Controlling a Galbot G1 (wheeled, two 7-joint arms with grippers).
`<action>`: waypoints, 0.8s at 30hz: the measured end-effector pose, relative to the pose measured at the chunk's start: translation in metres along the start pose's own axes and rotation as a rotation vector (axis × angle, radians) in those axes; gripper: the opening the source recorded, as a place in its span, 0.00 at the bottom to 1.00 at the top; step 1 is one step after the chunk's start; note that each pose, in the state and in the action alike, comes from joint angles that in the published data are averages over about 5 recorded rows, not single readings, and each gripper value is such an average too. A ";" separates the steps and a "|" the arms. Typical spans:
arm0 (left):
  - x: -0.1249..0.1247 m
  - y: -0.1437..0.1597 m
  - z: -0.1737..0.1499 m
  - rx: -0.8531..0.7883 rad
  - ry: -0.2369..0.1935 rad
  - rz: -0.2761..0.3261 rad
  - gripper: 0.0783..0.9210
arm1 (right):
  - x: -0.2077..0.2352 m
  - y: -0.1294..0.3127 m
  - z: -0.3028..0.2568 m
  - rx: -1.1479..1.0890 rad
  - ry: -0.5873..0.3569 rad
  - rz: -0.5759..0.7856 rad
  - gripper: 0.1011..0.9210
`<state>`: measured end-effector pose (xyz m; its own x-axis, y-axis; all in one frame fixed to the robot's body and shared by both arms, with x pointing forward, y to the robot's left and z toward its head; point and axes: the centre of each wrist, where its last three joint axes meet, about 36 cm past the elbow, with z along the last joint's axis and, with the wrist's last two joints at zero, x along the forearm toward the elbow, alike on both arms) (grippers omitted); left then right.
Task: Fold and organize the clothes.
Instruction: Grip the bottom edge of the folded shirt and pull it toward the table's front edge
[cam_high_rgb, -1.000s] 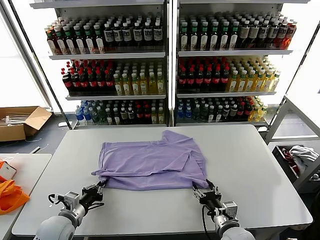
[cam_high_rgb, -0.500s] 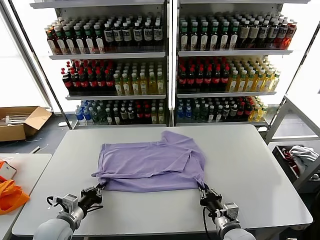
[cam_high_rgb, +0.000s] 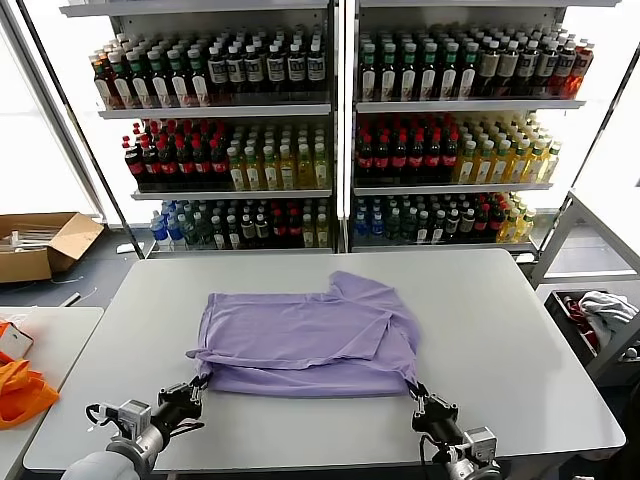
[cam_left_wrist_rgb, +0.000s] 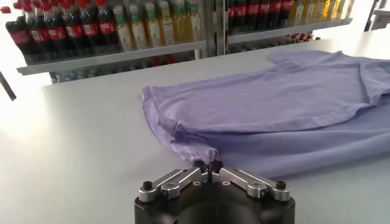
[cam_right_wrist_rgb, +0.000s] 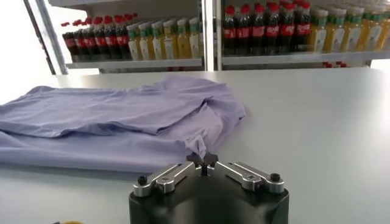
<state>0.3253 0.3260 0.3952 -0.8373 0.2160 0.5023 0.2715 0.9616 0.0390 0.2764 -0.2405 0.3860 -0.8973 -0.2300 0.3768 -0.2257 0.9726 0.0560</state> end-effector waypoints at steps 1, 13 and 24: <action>0.003 -0.002 0.000 0.005 -0.003 0.000 0.02 | 0.004 0.002 0.000 0.000 0.000 -0.002 0.03; 0.048 -0.021 0.008 0.060 0.000 -0.024 0.02 | 0.044 0.010 0.001 0.029 0.018 -0.014 0.03; 0.078 -0.030 0.016 0.084 0.052 -0.038 0.04 | 0.064 0.010 0.005 0.067 0.035 -0.039 0.09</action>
<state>0.2440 0.3170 0.4194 -0.8196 0.1725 0.5463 0.1978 0.9802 -0.0128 0.2142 -0.2453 0.4060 -0.8735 -0.2655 0.4079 -0.2868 0.9580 0.0095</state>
